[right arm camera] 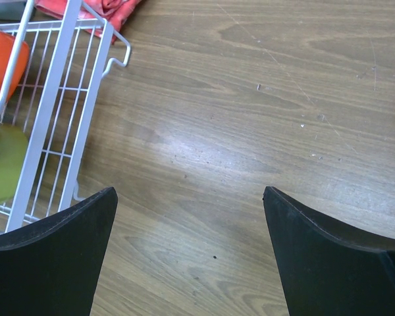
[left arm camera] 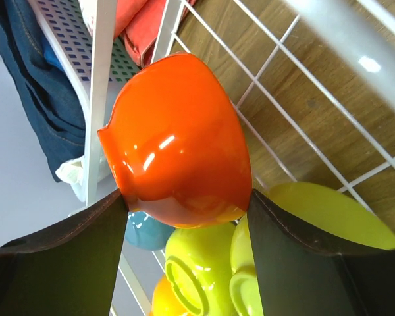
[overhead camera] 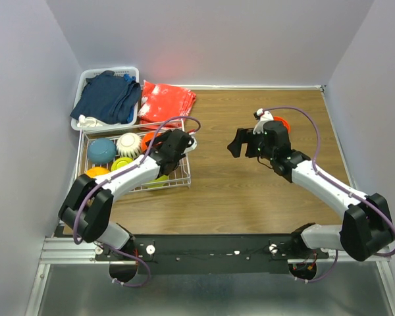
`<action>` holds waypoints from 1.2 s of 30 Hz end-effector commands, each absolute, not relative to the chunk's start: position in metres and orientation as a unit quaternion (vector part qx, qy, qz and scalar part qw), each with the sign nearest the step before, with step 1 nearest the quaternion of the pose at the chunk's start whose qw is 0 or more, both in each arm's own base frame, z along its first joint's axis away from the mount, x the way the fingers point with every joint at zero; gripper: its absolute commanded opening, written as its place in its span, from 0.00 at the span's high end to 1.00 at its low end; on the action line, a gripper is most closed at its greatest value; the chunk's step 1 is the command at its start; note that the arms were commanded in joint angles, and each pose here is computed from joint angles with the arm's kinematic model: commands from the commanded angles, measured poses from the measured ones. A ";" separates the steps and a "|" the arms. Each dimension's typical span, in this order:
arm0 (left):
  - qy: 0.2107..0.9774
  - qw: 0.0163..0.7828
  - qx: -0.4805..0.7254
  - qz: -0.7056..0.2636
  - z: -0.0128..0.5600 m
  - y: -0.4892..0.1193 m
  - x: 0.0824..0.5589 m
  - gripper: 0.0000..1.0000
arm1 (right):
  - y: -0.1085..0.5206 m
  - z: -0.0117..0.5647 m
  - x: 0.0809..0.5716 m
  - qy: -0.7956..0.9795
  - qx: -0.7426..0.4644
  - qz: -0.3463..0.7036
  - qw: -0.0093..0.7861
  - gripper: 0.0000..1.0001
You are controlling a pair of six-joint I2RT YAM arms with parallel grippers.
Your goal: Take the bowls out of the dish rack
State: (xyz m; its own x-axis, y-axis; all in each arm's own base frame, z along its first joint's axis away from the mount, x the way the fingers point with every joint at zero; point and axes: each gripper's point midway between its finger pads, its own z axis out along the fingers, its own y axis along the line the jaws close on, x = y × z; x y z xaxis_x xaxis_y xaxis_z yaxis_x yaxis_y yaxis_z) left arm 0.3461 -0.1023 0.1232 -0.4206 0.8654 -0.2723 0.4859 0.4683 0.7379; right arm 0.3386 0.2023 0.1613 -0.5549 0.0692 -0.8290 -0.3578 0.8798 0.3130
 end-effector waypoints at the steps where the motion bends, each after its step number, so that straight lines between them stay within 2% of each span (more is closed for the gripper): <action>1: 0.788 0.393 0.374 0.291 0.169 -0.105 0.355 0.62 | 0.209 0.184 0.338 0.837 -0.104 0.245 0.478 0.00; 13: 0.789 0.432 0.342 0.273 0.200 -0.103 0.348 0.62 | 0.213 0.197 0.338 0.829 -0.112 0.253 0.485 0.00; 19: 0.801 0.469 0.293 0.230 0.223 -0.106 0.345 0.63 | 0.225 0.211 0.335 0.815 -0.128 0.288 0.486 0.00; 30: 0.795 0.576 0.192 0.018 0.285 -0.134 0.328 0.64 | 0.267 0.248 0.331 0.765 -0.151 0.407 0.476 0.00; 36: 0.773 0.595 0.166 -0.144 0.307 -0.174 0.313 0.63 | 0.291 0.273 0.330 0.728 -0.156 0.481 0.463 0.00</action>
State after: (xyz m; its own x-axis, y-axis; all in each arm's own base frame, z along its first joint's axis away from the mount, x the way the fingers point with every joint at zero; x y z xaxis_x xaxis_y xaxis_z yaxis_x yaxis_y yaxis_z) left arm 0.3224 -0.1311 0.2730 -0.2900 0.3404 -0.8944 0.3014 0.9195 0.2522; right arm 0.3342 0.2652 0.2343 -0.5313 0.1559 -0.8327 -0.5878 0.6400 0.4948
